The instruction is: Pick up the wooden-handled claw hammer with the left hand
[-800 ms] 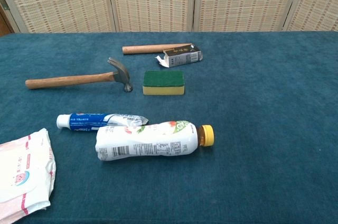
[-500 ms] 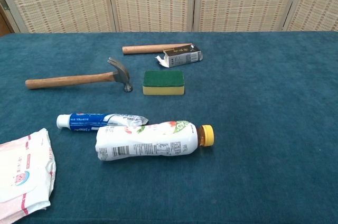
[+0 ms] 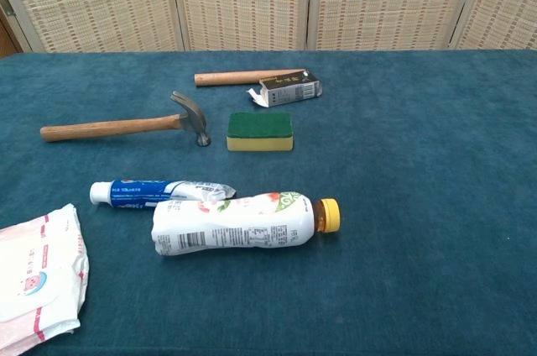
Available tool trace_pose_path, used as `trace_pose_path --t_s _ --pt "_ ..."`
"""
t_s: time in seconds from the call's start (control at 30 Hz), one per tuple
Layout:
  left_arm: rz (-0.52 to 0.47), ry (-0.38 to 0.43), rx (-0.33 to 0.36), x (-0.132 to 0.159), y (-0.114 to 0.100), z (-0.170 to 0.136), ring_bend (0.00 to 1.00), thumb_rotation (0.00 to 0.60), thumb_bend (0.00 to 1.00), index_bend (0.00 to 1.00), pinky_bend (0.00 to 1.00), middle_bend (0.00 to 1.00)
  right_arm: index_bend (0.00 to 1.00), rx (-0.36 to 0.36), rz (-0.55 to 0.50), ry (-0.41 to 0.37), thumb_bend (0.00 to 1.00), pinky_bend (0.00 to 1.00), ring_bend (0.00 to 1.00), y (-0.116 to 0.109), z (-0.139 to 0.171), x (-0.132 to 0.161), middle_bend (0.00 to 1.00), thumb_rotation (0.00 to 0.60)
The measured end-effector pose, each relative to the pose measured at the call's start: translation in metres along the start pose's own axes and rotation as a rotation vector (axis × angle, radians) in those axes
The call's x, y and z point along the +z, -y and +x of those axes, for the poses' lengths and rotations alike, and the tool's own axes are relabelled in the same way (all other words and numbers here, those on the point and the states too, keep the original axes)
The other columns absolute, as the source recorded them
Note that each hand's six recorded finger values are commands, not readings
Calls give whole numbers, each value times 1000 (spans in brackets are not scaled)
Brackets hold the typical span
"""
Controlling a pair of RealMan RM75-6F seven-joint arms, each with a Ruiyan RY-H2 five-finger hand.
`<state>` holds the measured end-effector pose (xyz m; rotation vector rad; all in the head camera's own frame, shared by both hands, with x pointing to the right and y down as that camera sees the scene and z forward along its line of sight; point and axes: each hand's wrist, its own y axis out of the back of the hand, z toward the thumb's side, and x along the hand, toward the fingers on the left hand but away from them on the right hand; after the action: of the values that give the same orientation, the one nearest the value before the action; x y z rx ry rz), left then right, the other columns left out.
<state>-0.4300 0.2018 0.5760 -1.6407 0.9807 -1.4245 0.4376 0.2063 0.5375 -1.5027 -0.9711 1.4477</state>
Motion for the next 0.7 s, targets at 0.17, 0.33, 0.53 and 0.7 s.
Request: trace_pose_path --t_s 0.17,0.33,0.53,0.7 --pt "-18 69 -28 18 2 31 105 600 266 237 0 217 312 -4 5 -4 230 224 216 -4 0 0 300 600" --pt "-23 115 -91 35 10 62 106 600 267 190 0 217 312 -2 5 -8 230 223 216 -4 1 1 300 600" --pt "-22 146 -187 61 23 105 105 600 266 139 0 180 313 3 6 -10 230 223 216 -4 2 2 300 600" --pt "-2 154 -244 80 37 140 106 600 267 143 0 180 312 5 5 -5 230 224 216 -4 3 1 300 600"
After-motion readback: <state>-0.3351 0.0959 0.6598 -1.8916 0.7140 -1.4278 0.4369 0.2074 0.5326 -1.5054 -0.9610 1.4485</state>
